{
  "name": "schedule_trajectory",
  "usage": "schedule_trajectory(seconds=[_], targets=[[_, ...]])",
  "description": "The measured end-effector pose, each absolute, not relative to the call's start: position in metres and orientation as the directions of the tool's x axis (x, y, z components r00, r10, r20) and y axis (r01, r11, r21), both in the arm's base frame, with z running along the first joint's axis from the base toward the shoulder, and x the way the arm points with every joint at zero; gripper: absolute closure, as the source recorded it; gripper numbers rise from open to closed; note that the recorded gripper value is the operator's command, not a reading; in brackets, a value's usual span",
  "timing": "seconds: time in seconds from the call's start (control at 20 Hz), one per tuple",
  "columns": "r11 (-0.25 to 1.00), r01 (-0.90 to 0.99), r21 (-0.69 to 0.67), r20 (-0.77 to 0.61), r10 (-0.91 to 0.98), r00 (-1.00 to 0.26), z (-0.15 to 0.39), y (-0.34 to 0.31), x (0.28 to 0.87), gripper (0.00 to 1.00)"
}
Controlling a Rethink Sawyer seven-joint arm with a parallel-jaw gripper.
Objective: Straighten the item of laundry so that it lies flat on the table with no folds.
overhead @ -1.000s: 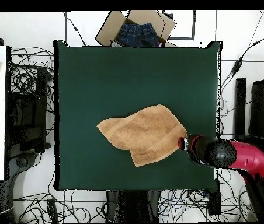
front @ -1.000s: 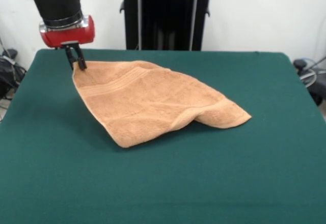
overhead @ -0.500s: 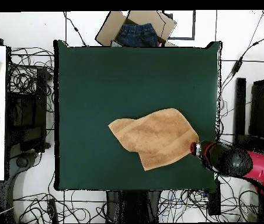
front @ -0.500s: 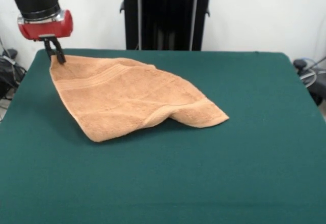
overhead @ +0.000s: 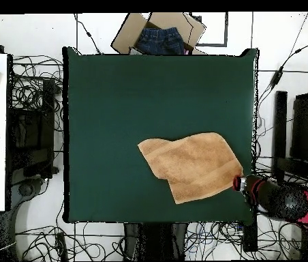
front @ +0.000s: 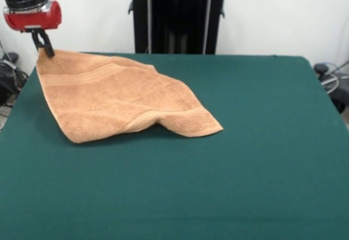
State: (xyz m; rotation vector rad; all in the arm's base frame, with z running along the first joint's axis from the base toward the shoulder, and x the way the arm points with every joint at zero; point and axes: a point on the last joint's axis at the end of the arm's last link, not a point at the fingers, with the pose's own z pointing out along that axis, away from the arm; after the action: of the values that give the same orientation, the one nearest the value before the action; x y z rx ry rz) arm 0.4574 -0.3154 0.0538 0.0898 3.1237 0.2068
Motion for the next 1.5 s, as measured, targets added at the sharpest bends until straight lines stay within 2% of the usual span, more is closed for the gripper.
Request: schedule_trajectory(seconds=[1.05, 1.2, 1.5], targets=[[0.996, -0.017, 0.088, -0.039, -0.014, -0.999, 0.052, -0.311, 0.447, 1.00], [0.995, -0.012, 0.097, -0.056, -0.006, -0.998, 0.060, -0.314, 0.454, 1.00], [0.990, 0.011, 0.138, -0.008, 0.012, -1.000, 0.116, -0.337, 0.462, 1.00]])
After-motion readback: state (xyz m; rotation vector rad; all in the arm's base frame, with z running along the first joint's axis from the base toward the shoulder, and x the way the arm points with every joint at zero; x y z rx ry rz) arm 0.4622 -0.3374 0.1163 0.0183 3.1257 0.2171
